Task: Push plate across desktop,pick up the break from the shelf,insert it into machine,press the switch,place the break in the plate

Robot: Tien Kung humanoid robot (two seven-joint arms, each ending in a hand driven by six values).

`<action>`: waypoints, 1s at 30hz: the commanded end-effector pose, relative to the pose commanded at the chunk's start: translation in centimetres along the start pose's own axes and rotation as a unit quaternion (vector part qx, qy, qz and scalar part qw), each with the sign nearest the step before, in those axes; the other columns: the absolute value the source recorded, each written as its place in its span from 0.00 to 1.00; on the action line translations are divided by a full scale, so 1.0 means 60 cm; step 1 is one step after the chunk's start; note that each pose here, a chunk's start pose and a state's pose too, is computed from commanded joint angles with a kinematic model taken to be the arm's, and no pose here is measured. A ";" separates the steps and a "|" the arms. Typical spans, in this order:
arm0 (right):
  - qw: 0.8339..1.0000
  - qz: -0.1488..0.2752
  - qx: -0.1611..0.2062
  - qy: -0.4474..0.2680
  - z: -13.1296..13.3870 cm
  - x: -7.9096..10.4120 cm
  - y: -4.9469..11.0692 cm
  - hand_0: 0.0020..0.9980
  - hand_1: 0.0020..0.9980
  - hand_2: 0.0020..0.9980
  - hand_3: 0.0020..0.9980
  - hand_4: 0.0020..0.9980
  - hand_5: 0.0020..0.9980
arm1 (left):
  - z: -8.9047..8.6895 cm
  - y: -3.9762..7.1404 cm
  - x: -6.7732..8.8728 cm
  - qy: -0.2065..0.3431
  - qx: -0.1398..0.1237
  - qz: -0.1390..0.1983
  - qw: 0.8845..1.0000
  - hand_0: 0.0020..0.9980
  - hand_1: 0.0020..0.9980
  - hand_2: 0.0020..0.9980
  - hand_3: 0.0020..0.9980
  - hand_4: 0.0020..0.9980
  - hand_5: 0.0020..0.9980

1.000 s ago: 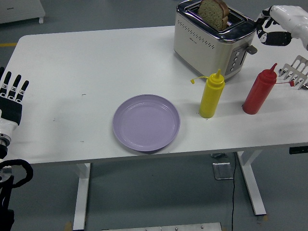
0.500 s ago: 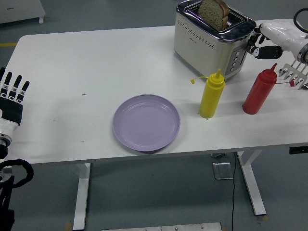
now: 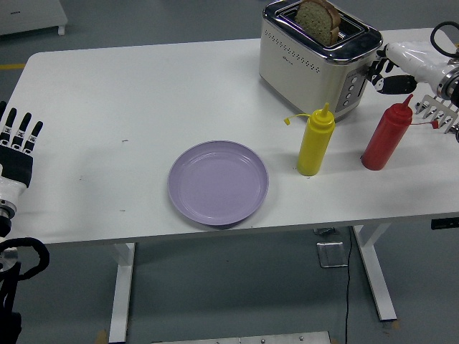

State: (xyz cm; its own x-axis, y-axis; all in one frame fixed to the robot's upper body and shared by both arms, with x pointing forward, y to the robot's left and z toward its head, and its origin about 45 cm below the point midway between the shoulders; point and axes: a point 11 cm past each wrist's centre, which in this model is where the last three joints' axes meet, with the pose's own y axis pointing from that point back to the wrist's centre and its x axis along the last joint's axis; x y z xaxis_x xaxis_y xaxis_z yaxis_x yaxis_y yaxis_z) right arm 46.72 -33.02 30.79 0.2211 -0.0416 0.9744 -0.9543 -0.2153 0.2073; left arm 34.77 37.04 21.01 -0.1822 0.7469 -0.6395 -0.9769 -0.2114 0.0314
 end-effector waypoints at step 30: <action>1.000 -0.023 -0.004 0.010 -0.008 -0.037 -0.020 0.59 0.59 0.58 0.55 0.28 0.48 | -0.004 0.003 0.006 0.002 0.004 0.005 1.000 0.86 0.90 0.98 0.87 0.64 1.00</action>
State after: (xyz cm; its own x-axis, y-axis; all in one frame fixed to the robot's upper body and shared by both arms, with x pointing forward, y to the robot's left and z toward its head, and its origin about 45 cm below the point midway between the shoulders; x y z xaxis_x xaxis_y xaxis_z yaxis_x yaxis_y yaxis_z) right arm 47.29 -32.18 28.40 0.2612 -0.0128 0.9652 -0.9448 -0.2083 0.2529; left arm 34.55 37.10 20.60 -0.1912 0.7427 -0.6417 -0.9760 -0.2135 0.0437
